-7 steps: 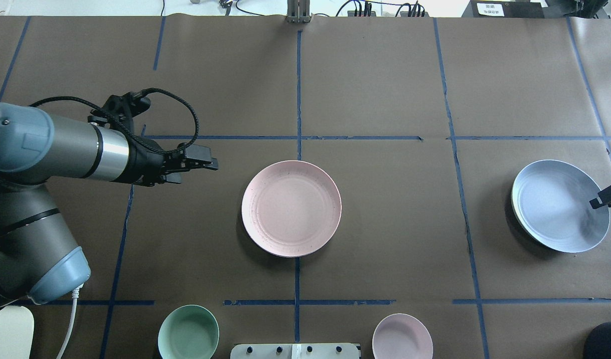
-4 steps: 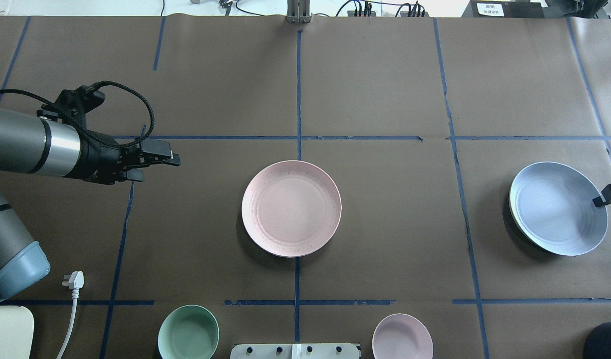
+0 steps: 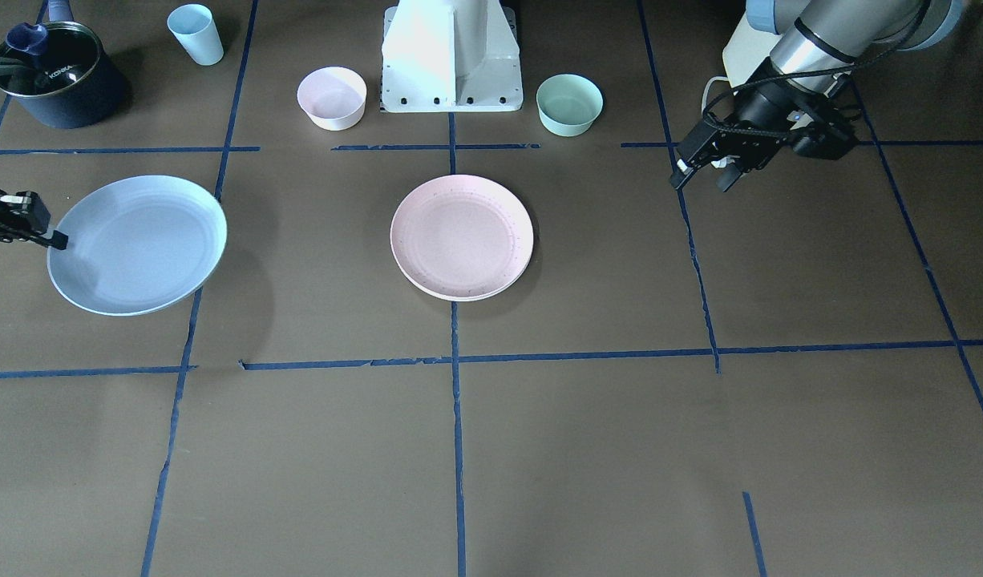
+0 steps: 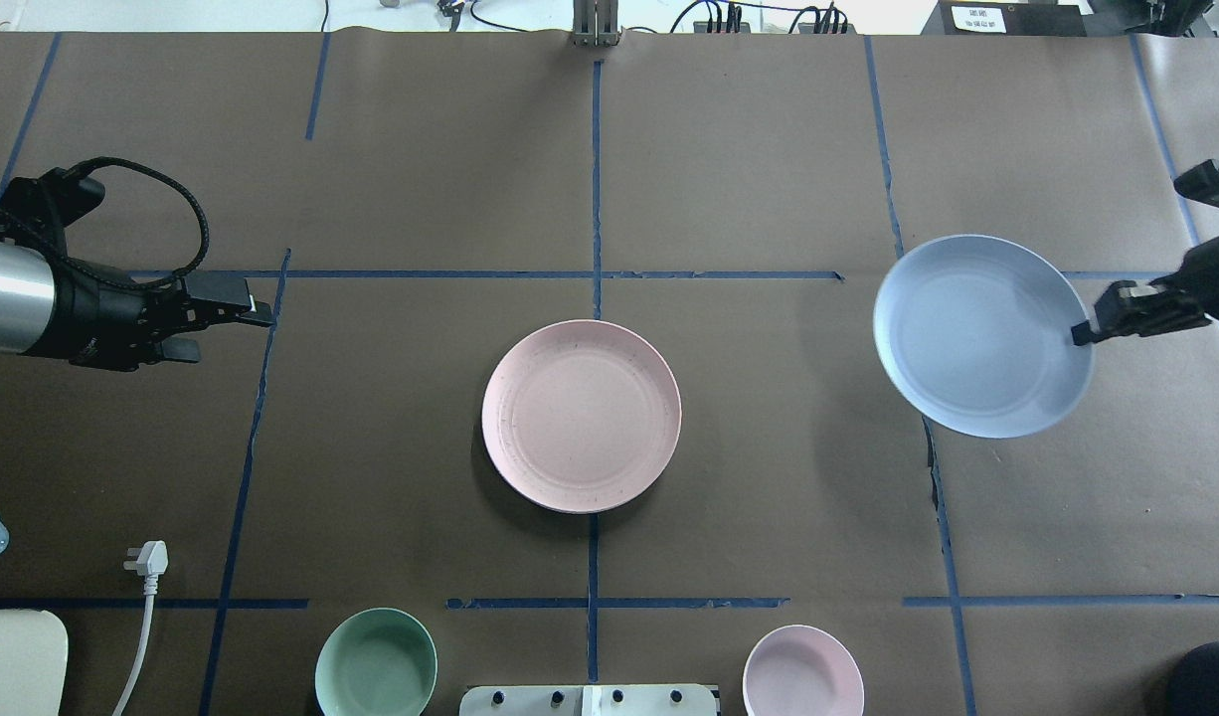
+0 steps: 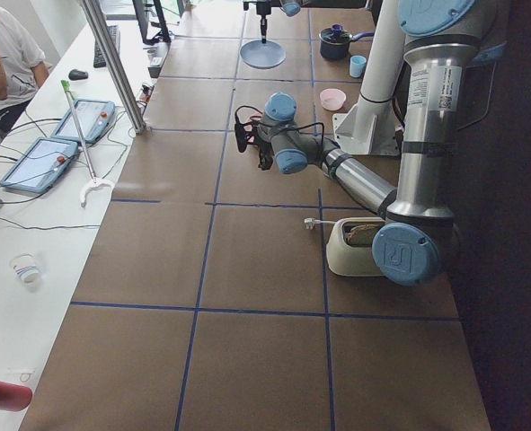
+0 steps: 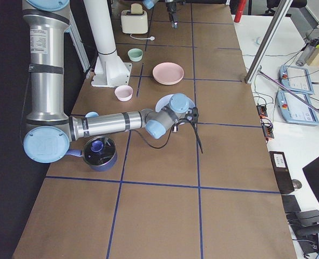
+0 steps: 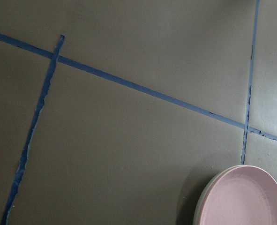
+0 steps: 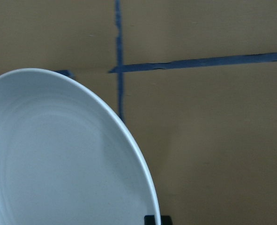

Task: Stack three plates with pink and blue
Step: 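Carry the blue plate with the right gripper and lower it onto the pink plate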

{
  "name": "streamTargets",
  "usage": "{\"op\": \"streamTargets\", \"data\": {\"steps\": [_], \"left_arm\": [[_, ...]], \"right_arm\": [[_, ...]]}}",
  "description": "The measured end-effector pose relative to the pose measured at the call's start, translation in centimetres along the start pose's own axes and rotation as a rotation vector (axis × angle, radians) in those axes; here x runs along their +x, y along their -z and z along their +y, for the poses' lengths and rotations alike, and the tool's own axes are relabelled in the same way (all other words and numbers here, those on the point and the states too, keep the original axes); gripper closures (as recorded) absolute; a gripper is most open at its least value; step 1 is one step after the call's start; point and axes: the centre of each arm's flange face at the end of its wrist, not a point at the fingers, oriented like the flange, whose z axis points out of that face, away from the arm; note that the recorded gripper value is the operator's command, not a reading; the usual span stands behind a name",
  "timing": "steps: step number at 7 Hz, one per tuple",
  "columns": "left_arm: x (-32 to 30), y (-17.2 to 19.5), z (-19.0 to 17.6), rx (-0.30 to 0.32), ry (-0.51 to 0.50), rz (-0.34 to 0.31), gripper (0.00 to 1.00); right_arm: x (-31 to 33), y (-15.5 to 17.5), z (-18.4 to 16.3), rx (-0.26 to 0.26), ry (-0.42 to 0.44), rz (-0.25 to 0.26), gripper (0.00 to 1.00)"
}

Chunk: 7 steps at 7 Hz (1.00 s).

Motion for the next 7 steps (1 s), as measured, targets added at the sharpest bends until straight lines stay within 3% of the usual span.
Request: {"op": "streamTargets", "data": {"steps": [2, 4, 7], "left_arm": [[-0.6, 0.3, -0.2, 0.007, 0.007, -0.008, 0.00], [-0.5, 0.5, -0.2, 0.009, 0.008, -0.006, 0.00], [-0.5, 0.6, -0.2, 0.009, 0.007, -0.004, 0.00]], "right_arm": [[-13.8, -5.6, 0.8, -0.001, -0.106, -0.051, 1.00], [-24.8, -14.0, 5.9, 0.012, -0.162, -0.067, 1.00], [-32.1, -20.4, 10.8, 0.062, -0.165, -0.002, 1.00]]}}
